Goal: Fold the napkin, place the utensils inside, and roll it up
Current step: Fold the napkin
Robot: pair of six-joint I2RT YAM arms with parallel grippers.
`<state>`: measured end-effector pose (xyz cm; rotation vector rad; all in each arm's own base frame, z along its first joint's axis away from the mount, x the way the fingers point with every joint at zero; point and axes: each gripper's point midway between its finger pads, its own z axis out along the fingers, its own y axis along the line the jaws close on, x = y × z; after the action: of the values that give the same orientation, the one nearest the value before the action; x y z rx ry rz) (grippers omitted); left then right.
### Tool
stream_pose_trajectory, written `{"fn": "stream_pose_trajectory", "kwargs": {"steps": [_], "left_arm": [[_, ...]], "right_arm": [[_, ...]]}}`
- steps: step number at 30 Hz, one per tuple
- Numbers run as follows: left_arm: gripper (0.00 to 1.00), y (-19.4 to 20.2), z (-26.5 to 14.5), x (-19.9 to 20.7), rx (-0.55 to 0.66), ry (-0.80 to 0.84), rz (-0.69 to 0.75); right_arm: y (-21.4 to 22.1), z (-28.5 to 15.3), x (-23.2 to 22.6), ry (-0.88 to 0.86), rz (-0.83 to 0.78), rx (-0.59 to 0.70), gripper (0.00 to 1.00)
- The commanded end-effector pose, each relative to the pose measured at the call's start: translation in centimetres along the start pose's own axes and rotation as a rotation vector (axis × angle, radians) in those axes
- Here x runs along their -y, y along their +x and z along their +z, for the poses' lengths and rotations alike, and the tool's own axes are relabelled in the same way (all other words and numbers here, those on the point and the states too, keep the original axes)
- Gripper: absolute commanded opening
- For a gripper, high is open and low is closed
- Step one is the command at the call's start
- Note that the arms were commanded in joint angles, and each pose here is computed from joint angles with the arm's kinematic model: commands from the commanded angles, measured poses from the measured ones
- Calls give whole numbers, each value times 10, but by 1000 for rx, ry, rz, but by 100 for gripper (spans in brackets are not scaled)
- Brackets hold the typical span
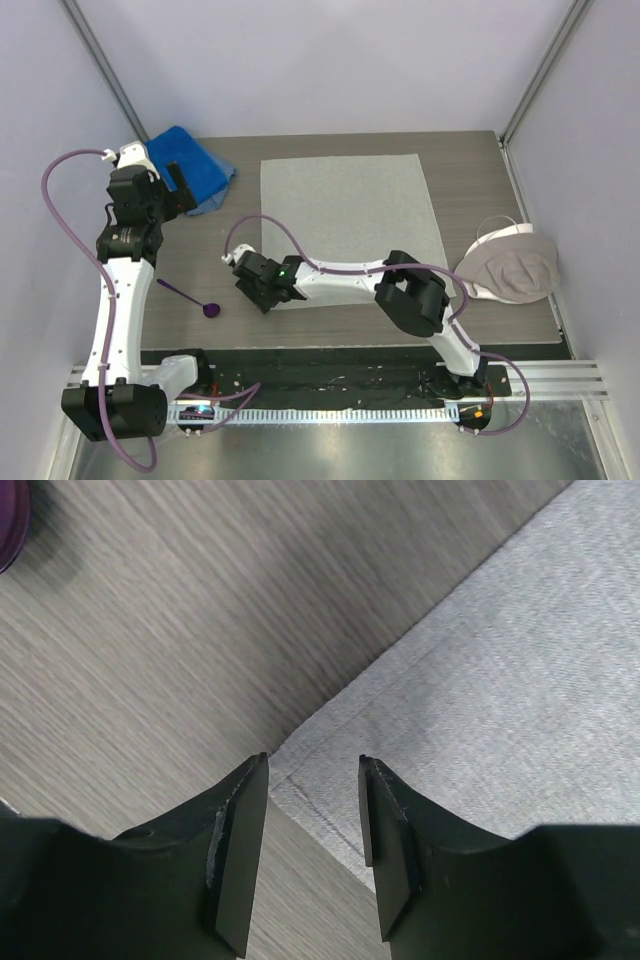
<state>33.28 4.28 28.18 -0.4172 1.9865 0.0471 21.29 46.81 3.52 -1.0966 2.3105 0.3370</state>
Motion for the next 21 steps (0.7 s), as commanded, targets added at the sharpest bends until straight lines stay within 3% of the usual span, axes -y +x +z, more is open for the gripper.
{"fn": "stream_pose_trajectory", "kwargs": {"steps": [1,17,21], "left_arm": [[100,-16,-4,4,63,21,-13],[100,-16,-4,5,61,29,-16],[100,-16,-4,6,59,31,-17]], "right_arm": [[-11,-4,-14,-9,-17,23,48],[14,11,-15,34,-36,-48,45],[18,15,-10,57,-29,-73,36]]}}
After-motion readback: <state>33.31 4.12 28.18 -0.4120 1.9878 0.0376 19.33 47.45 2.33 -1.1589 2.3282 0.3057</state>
